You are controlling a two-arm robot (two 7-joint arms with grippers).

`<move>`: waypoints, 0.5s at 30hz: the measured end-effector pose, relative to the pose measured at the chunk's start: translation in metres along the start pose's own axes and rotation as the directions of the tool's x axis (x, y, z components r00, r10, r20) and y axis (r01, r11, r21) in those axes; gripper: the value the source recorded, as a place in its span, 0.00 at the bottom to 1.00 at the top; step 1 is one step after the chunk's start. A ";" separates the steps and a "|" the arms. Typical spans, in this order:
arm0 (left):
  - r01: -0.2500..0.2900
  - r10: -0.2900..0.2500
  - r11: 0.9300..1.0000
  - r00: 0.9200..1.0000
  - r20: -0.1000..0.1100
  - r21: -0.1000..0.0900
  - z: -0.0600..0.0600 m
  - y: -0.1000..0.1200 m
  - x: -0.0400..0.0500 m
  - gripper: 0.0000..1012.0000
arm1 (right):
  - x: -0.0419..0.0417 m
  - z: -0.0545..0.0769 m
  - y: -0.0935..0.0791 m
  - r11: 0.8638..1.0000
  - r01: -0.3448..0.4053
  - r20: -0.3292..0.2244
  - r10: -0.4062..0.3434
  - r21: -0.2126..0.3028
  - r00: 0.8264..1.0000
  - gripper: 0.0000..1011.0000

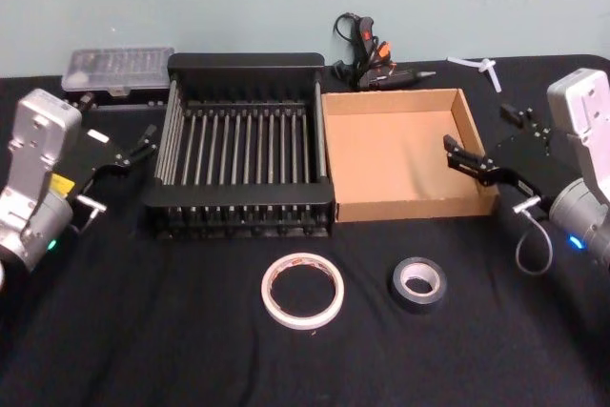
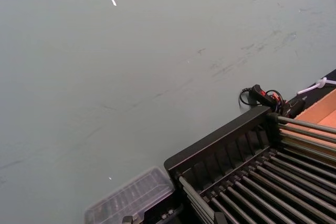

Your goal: Pick up the white tape and place it into the black box , Pick up the silver tape and place it into the brown box.

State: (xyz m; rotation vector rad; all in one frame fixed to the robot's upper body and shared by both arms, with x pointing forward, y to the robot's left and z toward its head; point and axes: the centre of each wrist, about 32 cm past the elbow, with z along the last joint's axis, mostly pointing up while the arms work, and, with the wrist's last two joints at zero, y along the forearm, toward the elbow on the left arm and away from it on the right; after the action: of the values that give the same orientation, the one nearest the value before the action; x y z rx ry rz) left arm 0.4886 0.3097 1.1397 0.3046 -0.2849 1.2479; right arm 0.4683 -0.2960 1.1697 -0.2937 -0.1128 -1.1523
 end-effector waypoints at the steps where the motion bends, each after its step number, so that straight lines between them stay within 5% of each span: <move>1: 0.000 0.000 1.000 1.000 0.000 0.000 0.000 0.000 0.0000 0.99 | -0.0011 0.001 -0.001 1.000 -0.006 -0.007 0.006 -0.005 1.000 0.99; 15: 0.000 0.000 1.000 1.000 0.000 0.000 0.000 0.000 0.0000 0.99 | -0.0233 0.020 -0.027 0.989 -0.091 -0.077 0.082 -0.120 0.994 0.99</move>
State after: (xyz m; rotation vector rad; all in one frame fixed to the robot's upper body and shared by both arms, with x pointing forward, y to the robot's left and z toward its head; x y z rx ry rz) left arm 0.4886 0.3097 1.1398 0.3045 -0.2850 1.2480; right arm 0.4350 -0.2800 1.1876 -0.3624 0.0344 -1.0843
